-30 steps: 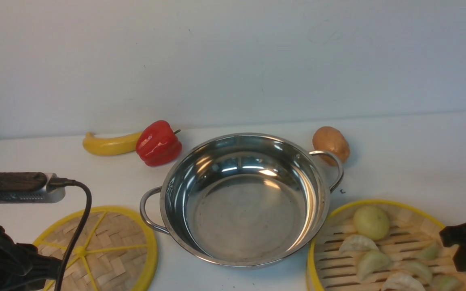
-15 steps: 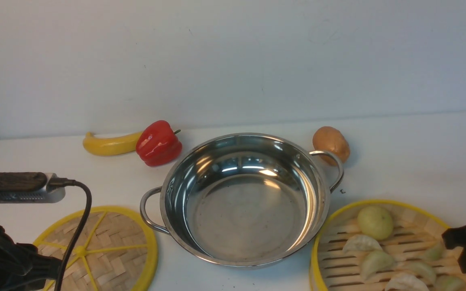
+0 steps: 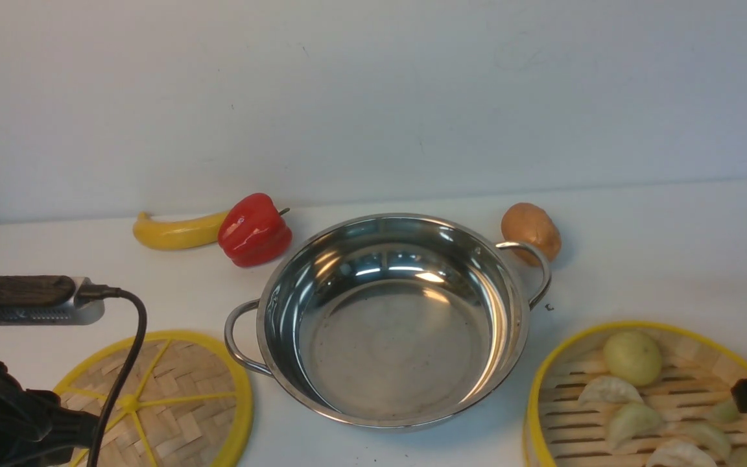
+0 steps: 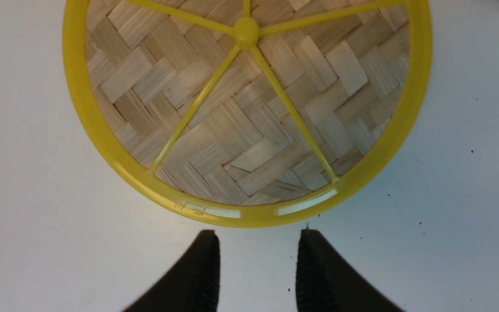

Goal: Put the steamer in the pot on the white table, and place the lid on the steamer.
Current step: 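Reach for and grasp the rim of the bamboo steamer holding the buns with the right gripper, then place the bamboo steamer basket of food into the steel pot with the right gripper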

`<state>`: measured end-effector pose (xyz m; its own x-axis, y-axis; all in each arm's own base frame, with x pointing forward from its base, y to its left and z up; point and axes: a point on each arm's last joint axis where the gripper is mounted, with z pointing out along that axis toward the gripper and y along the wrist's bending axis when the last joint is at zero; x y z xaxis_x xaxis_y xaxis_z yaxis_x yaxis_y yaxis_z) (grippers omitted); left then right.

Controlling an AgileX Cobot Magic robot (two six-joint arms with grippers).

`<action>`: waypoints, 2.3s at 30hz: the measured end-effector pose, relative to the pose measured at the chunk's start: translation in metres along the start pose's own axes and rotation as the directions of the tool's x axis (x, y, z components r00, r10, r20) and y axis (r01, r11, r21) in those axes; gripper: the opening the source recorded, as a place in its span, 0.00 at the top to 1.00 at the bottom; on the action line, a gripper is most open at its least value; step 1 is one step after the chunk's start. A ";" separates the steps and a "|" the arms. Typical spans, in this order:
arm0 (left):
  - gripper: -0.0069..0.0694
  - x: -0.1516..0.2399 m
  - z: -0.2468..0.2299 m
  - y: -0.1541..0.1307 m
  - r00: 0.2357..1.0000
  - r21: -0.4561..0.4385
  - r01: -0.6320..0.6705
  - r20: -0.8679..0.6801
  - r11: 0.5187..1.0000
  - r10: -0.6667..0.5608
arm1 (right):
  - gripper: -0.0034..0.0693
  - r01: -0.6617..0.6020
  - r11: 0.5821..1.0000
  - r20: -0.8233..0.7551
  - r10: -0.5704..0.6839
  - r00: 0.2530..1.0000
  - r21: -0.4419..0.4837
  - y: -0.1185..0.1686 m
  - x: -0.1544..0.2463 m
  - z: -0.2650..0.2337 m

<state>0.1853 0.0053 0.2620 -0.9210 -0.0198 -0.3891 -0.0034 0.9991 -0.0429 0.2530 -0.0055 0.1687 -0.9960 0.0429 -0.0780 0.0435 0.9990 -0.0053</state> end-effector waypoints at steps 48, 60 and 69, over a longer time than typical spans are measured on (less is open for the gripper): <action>0.59 0.000 0.000 0.000 1.000 0.000 0.000 0.000 1.000 0.000 | 0.85 0.089 0.991 0.022 -0.092 0.996 0.097 -0.008 -0.050 -0.081; 0.59 0.000 0.000 0.000 1.000 0.000 0.000 0.001 1.000 0.000 | 0.85 0.107 0.991 0.074 -0.113 0.991 0.085 -0.006 -0.059 -0.096; 0.59 0.000 0.000 0.000 1.000 0.000 0.000 0.001 1.000 0.000 | 0.85 0.114 0.993 0.119 -0.114 0.986 0.010 0.001 -0.066 -0.108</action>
<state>0.1854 0.0053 0.2622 -0.9207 -0.0198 -0.3898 -0.0033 0.9991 -0.0429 0.3101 -0.0065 0.2814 -0.9780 -0.0730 -0.1952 -0.0697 0.9973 -0.0239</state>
